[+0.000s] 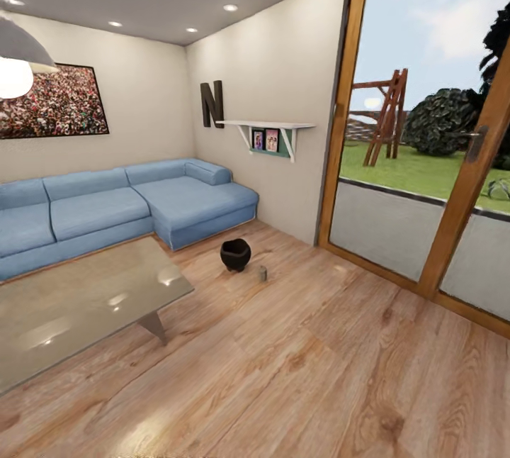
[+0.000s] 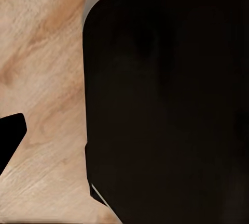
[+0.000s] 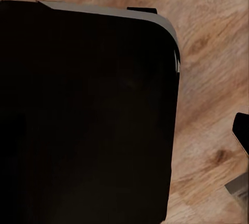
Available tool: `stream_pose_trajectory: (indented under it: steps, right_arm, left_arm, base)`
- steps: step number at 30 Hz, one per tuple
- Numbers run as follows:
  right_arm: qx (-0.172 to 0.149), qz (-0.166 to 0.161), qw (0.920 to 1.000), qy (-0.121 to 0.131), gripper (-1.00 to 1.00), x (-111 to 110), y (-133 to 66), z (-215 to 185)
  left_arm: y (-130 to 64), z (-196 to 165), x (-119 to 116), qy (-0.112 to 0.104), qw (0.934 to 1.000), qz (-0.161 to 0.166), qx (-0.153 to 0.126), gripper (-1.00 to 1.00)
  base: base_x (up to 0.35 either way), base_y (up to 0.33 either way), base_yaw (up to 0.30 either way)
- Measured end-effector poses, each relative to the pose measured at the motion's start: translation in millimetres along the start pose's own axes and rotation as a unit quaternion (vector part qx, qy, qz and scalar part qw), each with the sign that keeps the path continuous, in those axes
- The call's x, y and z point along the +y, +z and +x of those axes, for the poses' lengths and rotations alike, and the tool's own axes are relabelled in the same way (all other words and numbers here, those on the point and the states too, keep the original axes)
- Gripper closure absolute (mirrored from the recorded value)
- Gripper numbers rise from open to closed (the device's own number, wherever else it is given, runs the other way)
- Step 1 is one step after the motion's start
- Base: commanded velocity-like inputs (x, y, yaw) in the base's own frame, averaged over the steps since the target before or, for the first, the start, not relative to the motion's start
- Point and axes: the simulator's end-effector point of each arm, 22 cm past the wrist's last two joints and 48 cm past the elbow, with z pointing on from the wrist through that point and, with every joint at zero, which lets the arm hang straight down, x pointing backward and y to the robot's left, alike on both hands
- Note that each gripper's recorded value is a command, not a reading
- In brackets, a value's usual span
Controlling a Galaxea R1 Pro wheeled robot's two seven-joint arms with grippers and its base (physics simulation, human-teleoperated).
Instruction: Place each of the two pumpkins and all three candles from the living room inside a cabinet in the living room (use any cabinet), then make sure every cabinet is closed, and position the cauldron so it is next to a table in the living room.
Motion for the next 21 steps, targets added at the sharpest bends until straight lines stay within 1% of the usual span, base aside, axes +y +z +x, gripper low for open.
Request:
stream_pose_trajectory:
  steps: [2, 5, 18, 21]
  right_arm:
    - [-0.002, 0.0, 1.0, 0.0, -1.0, 0.0, 0.0, -0.8]
    - [-0.003, -0.003, 1.0, 0.0, -1.0, 1.2, 0.0, -1.1]
    - [-0.003, -0.005, 1.0, 0.001, -1.0, 2.2, 0.0, -1.3]
    - [-0.009, -0.005, 0.9999, 0.001, -1.0, 2.2, 0.0, -3.8]
  left_arm:
    - [0.0, 0.0, 0.0, 0.0, 1.0, 0.0, 0.0, -1.0]
    - [0.0, 0.0, 0.2, 0.0, 1.0, 0.0, 0.0, -1.0]
    - [0.0, 0.0, 0.2, 0.0, 1.0, 0.0, 0.0, -1.0]
    - [0.0, 0.0, 0.3, 0.0, 1.0, 0.0, 0.0, -1.0]
  base:
    - [0.0, 0.0, 0.252]
    - [0.0, 0.0, 0.121]
    - [0.0, 0.0, 0.014]
    - [0.0, 0.0, 0.17]
